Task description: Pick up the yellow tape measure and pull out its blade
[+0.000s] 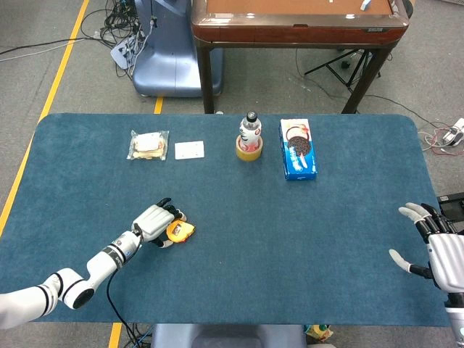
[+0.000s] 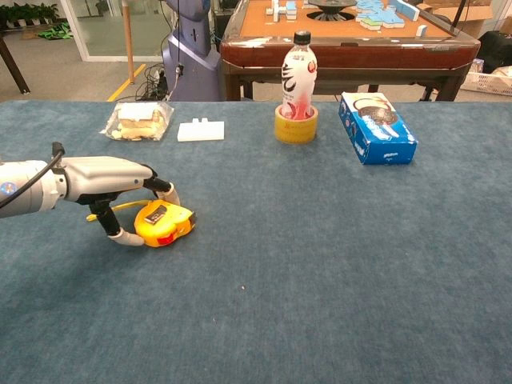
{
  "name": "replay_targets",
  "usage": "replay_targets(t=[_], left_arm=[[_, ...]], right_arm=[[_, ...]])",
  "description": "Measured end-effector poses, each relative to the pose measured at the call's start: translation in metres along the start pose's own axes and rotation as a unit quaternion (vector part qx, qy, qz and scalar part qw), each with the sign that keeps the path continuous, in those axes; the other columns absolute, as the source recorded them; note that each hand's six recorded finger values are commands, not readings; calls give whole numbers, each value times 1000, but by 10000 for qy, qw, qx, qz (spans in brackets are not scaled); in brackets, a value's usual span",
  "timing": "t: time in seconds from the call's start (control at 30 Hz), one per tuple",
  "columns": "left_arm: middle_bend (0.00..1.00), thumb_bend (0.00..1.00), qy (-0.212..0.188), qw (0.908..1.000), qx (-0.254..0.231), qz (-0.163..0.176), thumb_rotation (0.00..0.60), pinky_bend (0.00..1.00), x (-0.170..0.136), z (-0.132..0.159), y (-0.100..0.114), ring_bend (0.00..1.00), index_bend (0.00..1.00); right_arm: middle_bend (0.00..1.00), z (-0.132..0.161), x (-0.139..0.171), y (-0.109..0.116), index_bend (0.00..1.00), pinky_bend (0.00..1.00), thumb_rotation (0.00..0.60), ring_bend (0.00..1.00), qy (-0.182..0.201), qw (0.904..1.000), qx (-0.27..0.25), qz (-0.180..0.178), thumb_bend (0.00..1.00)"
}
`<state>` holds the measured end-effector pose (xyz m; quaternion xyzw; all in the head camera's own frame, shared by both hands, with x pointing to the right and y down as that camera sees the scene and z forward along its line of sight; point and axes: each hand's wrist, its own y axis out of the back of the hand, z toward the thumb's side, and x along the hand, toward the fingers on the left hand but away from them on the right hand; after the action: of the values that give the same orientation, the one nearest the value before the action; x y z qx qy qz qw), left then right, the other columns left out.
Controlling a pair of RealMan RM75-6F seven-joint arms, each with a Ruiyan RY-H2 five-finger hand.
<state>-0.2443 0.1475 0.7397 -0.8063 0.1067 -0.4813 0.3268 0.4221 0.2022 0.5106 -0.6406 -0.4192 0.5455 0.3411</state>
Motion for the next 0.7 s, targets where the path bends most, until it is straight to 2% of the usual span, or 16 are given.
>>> replay_targets(t=[0.07,0.13,0.37,0.5,0.7], left_arm=[[477,259,-1,9999,-71,88,600,0,1,-1,1,330,503],[506,259,-2,9997,-175,191,600,0,1,-3,2,353,527],[522,259,-8,9969,-492,610,600,0,-9,-12,15,363,541],[522,259,-44,9944,-570,888,600,0,-18,-11,30,363,541],[523,259,-181,9890,-765,1249,600,0,-35,6,49,363,543]], right_arm=[[182,1,-1,-1,216,185,600,110,28,10000,-2,12,282],[185,4,-2,-1,216,185,600,110,72,10000,-3,21,282],[195,22,-13,-4,237,185,600,110,387,9992,-44,125,281],[200,45,-27,-8,259,169,600,104,739,9969,-159,238,282],[167,89,-50,-18,324,67,600,10,1315,9886,-454,576,281]])
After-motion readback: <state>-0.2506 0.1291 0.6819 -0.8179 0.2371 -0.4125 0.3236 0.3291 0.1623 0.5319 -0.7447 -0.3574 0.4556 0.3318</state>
